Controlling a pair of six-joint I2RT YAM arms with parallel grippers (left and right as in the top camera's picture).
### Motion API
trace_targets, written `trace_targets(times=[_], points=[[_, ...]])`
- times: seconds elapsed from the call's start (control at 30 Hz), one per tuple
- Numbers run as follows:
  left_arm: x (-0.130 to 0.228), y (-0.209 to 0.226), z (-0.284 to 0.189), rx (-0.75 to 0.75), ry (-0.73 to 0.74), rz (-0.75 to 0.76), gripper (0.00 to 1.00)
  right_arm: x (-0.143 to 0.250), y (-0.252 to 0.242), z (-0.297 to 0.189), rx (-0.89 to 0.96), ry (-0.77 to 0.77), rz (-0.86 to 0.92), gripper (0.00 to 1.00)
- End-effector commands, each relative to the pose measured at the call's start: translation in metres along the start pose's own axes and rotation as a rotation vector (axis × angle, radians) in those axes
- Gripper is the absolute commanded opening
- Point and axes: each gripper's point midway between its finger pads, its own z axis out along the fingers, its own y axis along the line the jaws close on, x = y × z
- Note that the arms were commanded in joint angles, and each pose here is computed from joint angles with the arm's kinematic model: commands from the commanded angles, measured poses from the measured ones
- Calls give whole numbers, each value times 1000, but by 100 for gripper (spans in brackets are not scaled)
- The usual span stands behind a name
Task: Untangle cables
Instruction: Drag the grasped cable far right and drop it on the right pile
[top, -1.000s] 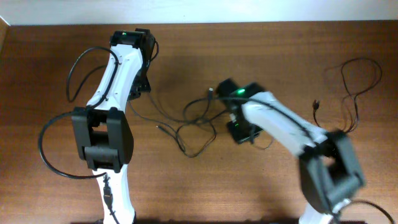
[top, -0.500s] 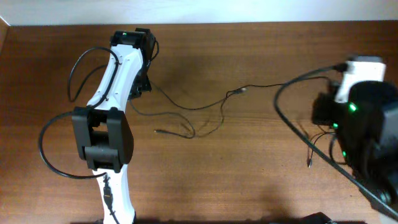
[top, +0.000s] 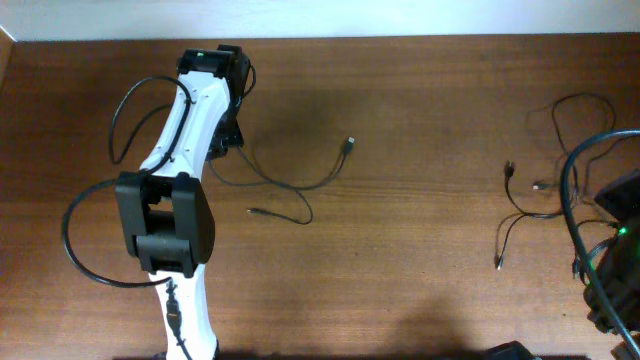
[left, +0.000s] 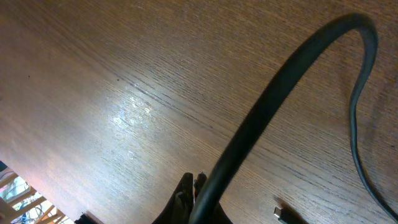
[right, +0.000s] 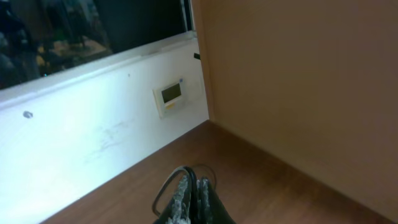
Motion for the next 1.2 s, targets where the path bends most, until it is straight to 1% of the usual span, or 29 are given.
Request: trace_targets(times=[0.0,0.13,0.23,0.27,0.33,0.37,0.43,0.47,0.57,0.6,0.73,0.77,0.83,0.9,0.93,0.97,1.03,1.07,1.13,1.17], points=[[0,1,3,-10,5,-10,0,2,1,4,32,6,-20,4],[0,1,3,-10,5,-10,0,15,18,15,16,50,-74,4],[0,1,3,-10,5,-10,0,29,35,28,23,89,-172,4],[0,1,3,-10,5,-10,0,39,45,38,3,126,-226,4],[0,1,3,-10,6,-10,0,58,53,57,-22,204,-265,4],[0,1,3,-10,6,-10,0,69,56,69,-43,258,-263,4],[1,0,3,-7,7,-10,0,107,61,99,-127,435,-236,4],[1,0,3,-7,7,-10,0,118,61,107,-150,489,-231,4],[1,0,3,-7,7,-10,0,176,47,140,-179,751,-163,4],[1,-1,3,0,8,-11,0,206,37,153,-165,874,-133,4],[2,-7,3,35,18,-14,0,277,11,185,-63,1105,-122,4],[1,-7,3,36,17,-15,0,296,7,190,-48,1157,-125,19],[1,-8,3,37,15,-16,0,324,5,195,-35,1240,-128,65],[2,-12,2,59,24,-16,0,335,9,195,-52,1275,-113,77],[3,-15,2,75,29,-14,0,330,17,191,-95,1279,-84,92],[4,-19,2,97,36,-11,0,313,22,186,-133,1251,-91,100],[6,-26,1,140,49,6,0,289,28,178,-196,1204,-115,99],[6,-36,-1,195,57,37,0,275,43,168,-313,1185,-114,99],[9,-52,-5,287,78,45,0,253,84,138,-667,1144,-107,99],[10,-61,-8,335,88,46,0,246,98,126,-785,1135,-83,99]])
